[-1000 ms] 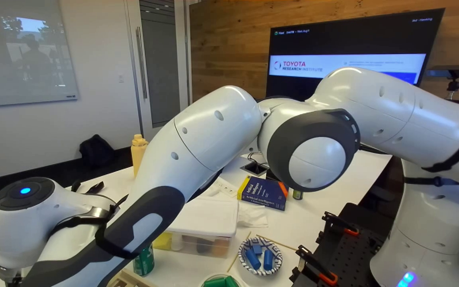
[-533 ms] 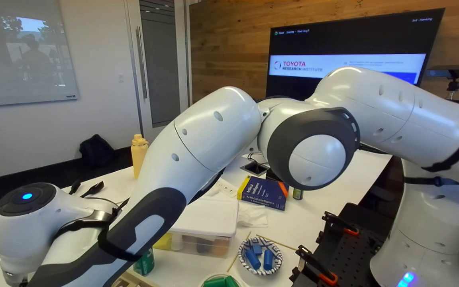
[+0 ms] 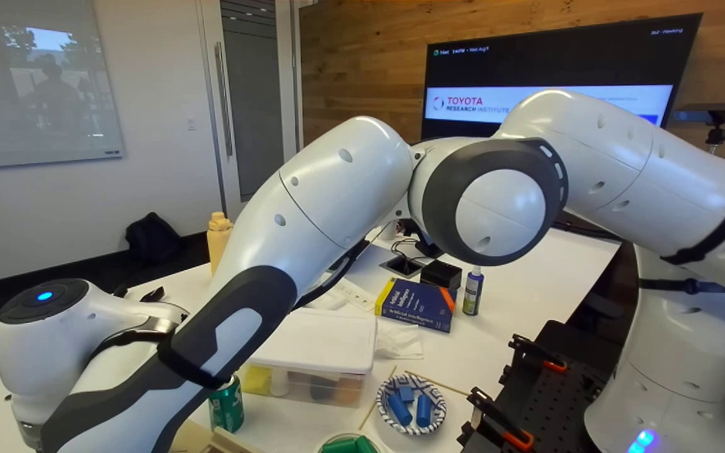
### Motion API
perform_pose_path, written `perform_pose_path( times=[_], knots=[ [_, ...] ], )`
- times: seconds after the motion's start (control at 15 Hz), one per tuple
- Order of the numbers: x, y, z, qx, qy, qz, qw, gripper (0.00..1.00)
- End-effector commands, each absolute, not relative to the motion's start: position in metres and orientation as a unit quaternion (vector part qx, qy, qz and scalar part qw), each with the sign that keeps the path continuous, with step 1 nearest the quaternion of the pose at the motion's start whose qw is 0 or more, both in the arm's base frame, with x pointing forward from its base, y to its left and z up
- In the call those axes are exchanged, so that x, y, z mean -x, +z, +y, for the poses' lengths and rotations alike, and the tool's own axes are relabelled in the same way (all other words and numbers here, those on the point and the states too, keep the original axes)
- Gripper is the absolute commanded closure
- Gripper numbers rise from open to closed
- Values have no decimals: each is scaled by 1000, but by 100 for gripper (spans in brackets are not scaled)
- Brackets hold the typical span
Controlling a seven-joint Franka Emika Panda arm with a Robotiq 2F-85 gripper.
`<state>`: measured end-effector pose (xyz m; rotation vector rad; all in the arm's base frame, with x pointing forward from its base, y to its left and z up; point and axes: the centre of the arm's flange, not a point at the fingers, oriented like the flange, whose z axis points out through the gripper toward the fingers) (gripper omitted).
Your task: Close the wooden box
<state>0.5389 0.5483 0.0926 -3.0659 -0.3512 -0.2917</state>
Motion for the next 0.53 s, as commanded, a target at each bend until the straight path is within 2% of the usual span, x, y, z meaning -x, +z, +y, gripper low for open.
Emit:
perform_pose_path(
  times=[0.0, 0.47],
  knots=[
    [-513, 107, 531, 992, -42, -122, 10, 0],
    [-494, 100, 513, 993, 3, -118, -14, 0]
  ],
)
